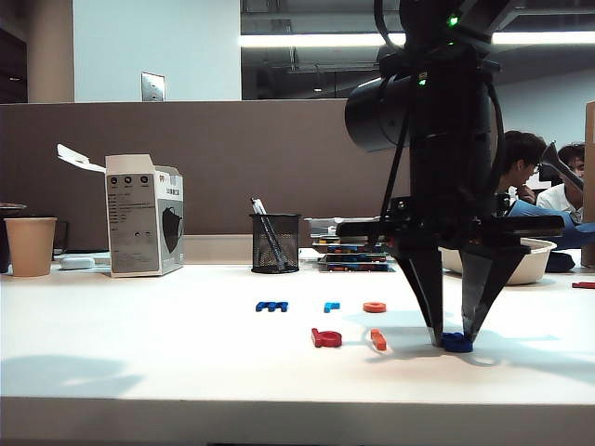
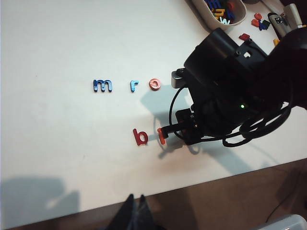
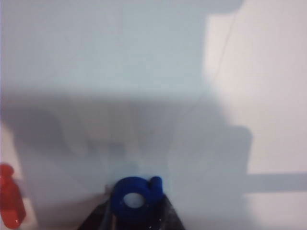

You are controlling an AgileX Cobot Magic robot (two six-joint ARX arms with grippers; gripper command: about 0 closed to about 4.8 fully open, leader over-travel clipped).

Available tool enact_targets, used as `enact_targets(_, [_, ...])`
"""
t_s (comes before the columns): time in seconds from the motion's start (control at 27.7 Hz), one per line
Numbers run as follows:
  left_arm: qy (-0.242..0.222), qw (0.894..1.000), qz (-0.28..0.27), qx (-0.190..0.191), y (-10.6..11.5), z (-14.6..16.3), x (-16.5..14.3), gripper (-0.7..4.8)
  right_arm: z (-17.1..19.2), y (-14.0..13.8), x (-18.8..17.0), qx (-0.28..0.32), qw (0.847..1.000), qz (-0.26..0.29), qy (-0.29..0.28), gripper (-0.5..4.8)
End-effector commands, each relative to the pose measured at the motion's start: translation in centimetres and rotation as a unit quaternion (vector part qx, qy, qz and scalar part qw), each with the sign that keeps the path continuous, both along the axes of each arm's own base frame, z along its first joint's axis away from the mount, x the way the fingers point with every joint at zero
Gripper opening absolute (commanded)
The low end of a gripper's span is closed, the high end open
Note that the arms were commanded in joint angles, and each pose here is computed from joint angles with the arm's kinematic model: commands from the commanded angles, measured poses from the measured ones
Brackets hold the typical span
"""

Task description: Select the appropriate letters from the row of letter magnets placed on the table to arrange into the word "big".

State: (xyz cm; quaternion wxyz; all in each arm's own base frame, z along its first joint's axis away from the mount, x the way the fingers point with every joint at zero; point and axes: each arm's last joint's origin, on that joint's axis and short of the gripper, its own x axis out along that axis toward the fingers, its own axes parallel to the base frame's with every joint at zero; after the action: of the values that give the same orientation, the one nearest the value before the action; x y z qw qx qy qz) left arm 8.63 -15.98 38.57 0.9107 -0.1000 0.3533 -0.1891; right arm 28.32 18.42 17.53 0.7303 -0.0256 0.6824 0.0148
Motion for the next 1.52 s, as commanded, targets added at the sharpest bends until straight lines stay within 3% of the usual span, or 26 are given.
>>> enact_targets(0.04, [-0.006,1.000,0.001,-0.002,0.1,0.2,0.0,-0.05,-0.2,0.2,0.2,0.007,1.000,0.000,-0.008,1.23])
enact_targets(0.18, [-0.006,1.000,0.001,-0.002,0.1,0.2,0.0,-0.05,-0.2,0.2,0.3,0.011,1.000,0.000,-0.014,2.04])
enact_targets(0.43, [-0.006,1.000,0.001,-0.002,0.1,0.2,0.0,-0.05,0.1,0.2,0.3,0.014,1.000,0.000,-0.021,2.05])
enact_targets(0.97, [-0.006,1.000,0.001,-0.002,0.1,0.2,0.0,-0.05,4.7,-0.6,-0.3,0.052,0.993,0.014,-0.102,2.02])
enact_targets(1.05, [-0.006,1.000,0.001,-0.002,0.1,0.2,0.0,-0.05,5.7,-0.9,-0.6,0.047,0.991,0.028,-0.126,1.87])
enact_targets(1.12, [-0.006,1.000,0.001,-0.002,0.1,0.2,0.0,-0.05,7.3,-1.6,-0.9,0.041,0.986,0.038,-0.157,0.71])
enact_targets(1.16, [-0.006,1.000,0.001,-0.002,0.1,0.2,0.0,-0.05,7.8,-1.8,-1.1,0.040,0.984,0.036,-0.168,0.49])
enact_targets(1.26, [-0.006,1.000,0.001,-0.002,0.1,0.2,0.0,-0.05,9.6,-2.8,-1.6,0.041,0.978,0.034,-0.200,0.37])
enact_targets(1.34, [-0.006,1.000,0.001,-0.002,0.1,0.2,0.0,-0.05,10.9,-3.7,-2.0,0.042,0.973,0.036,-0.224,-0.10])
enact_targets(1.52, [-0.006,1.000,0.001,-0.002,0.1,0.2,0.0,-0.05,14.3,-6.5,-3.3,0.014,0.955,0.040,-0.295,-0.08])
